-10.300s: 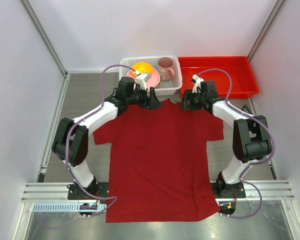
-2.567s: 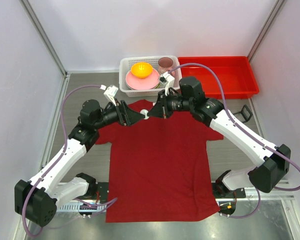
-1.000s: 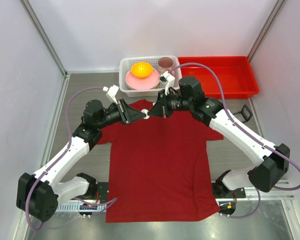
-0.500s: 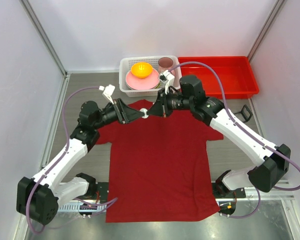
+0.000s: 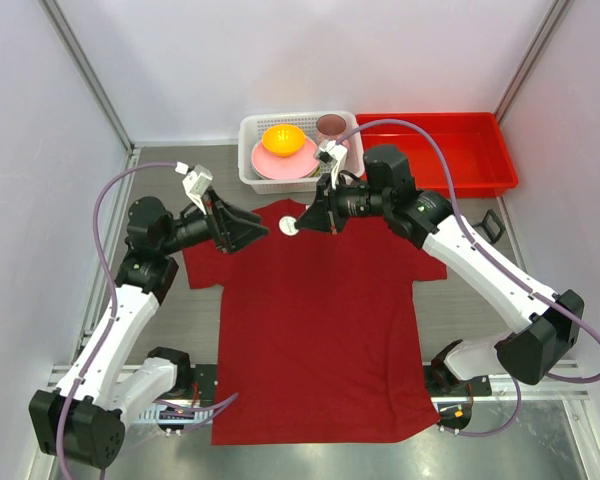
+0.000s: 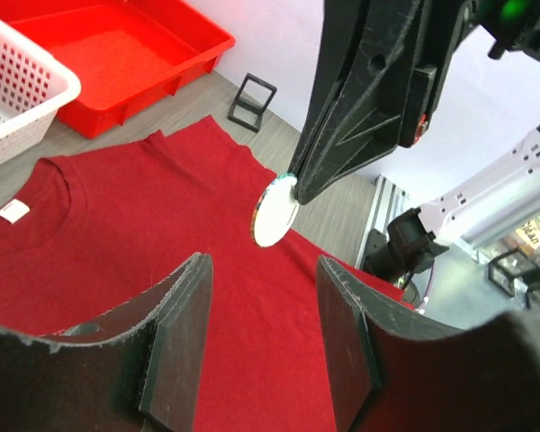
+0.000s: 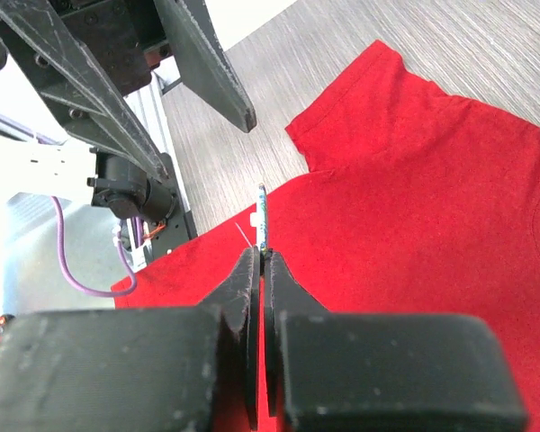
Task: Pin the brooch onto the clothing
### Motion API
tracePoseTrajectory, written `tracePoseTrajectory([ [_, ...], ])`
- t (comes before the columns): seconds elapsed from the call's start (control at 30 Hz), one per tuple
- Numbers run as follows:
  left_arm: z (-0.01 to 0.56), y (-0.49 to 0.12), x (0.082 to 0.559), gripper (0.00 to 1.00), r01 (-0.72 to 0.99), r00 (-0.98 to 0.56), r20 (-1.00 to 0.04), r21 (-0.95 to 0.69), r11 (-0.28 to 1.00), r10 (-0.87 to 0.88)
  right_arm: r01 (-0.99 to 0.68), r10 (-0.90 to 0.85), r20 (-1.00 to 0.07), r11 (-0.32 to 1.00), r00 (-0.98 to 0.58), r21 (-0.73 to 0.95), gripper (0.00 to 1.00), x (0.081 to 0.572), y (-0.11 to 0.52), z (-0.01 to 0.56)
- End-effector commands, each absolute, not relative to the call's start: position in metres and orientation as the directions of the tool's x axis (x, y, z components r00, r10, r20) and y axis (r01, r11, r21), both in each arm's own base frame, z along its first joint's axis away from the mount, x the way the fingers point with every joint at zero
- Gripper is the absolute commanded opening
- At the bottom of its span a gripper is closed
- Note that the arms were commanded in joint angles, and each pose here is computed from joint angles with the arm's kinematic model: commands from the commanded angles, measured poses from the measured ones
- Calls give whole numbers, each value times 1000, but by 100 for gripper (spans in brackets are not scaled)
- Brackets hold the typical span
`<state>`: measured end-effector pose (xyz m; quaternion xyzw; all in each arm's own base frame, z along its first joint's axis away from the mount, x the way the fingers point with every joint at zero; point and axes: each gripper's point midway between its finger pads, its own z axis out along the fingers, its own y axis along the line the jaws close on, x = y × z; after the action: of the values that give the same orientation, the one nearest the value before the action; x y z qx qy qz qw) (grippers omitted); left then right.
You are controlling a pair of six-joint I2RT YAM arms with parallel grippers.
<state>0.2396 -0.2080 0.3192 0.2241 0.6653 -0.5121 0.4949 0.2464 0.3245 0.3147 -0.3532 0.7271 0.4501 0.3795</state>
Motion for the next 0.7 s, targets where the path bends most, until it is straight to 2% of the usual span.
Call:
tracePoseTrajectory([
  [0.0, 330, -212, 231, 52, 892, -302, -947, -321, 317, -111, -927, -146, -932, 231, -332, 294, 1, 231, 325, 354],
  [0.33, 326, -231, 225, 49, 917, -296, -954, -299, 262, -53, -946, -170, -938, 179, -301, 271, 1, 220, 331, 356],
  [0.67, 322, -241, 221, 34, 919, -306, -951, -306, 249, -39, -954, -201, -935, 123, -293, 273, 1, 214, 340, 354],
])
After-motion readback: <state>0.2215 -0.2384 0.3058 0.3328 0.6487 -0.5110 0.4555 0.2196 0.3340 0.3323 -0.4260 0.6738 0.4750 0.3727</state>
